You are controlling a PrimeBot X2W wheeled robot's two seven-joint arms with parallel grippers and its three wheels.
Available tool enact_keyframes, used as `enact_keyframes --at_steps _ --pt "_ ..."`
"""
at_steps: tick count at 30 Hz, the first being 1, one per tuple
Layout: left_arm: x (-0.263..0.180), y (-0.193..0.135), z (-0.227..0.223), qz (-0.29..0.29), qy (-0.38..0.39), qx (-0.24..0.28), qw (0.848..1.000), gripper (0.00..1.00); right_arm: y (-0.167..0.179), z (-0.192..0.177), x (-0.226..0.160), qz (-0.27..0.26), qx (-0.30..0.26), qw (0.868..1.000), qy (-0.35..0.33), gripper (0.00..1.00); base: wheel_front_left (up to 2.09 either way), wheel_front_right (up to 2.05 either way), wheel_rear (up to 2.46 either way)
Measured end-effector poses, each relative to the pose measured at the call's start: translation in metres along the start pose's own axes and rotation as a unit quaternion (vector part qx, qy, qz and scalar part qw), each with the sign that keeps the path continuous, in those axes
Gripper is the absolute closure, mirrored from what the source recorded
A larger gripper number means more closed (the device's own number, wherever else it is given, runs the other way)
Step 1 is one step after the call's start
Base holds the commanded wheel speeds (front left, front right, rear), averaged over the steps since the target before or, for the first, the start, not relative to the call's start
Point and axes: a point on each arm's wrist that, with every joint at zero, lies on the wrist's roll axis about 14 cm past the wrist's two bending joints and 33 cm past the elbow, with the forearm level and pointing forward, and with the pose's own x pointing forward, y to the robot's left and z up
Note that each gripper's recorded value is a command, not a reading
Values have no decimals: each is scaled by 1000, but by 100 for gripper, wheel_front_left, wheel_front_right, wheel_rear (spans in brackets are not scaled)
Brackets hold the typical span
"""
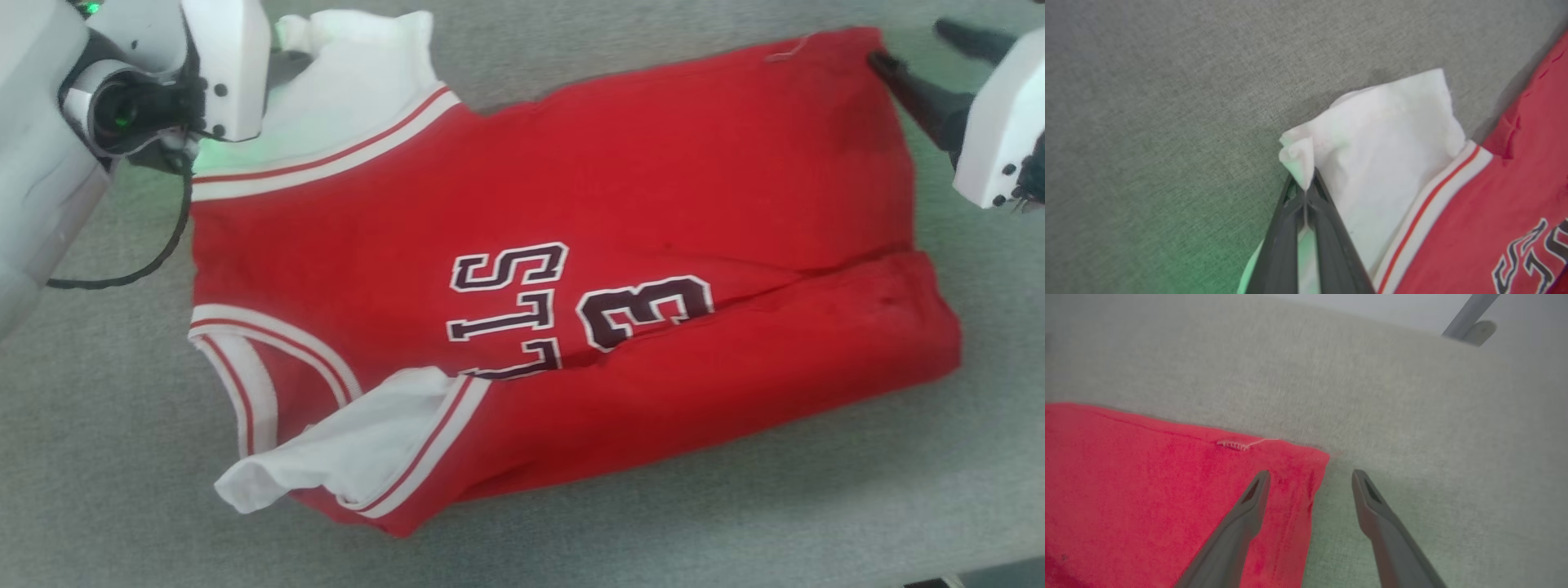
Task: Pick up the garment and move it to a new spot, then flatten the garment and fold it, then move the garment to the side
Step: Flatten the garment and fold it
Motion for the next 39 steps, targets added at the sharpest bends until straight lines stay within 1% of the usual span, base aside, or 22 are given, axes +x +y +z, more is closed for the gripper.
enact_keyframes --at_steps 3,7,12,13,14,15,16,19,23,26,28,31,35,38,39 --pt "1 2 -2 -1 -3 0 1000 100 2 -20 16 9 22 997 68 0 0 0 0" --pt "1 3 -3 -3 -5 2 1000 100 5 -40 29 17 49 990 132 0 0 0 0" --pt "2 3 -5 -5 -7 2 1000 100 4 -43 39 17 66 986 149 0 0 0 0" --pt "2 4 -5 -5 -7 3 1000 100 5 -42 41 19 66 986 151 37 0 0 0" --pt "2 3 -5 -6 -7 2 1000 100 5 -43 42 20 71 985 153 80 0 0 0" --pt "2 3 -5 -7 -8 1 1000 100 5 -44 43 22 72 985 158 95 0 0 0" --pt "1 3 -4 -7 -11 0 1000 100 6 -44 44 23 70 984 160 100 0 0 0" --pt "-2 -3 1 -12 -27 3 1000 100 8 -37 44 27 70 986 146 100 0 0 0" --pt "-17 -19 12 -25 -70 12 997 100 10 -25 37 29 62 991 118 100 0 0 0" --pt "-40 -34 22 -39 -116 14 992 100 10 -16 22 30 53 993 98 100 0 0 0" --pt "-60 -45 27 -49 -149 19 987 100 13 -9 10 38 60 994 78 100 0 0 0" --pt "-92 -60 27 -63 -189 26 980 100 18 -7 -11 48 51 995 67 100 0 0 0" --pt "-130 -74 11 -74 -225 35 971 100 20 -7 -37 56 47 996 47 100 0 0 0" --pt "-151 -84 -12 -82 -240 37 967 100 22 -17 -54 64 45 996 46 100 0 0 0" --pt "-163 -89 -28 -87 -250 31 964 100 24 -23 -63 68 43 996 45 100 0 0 0"
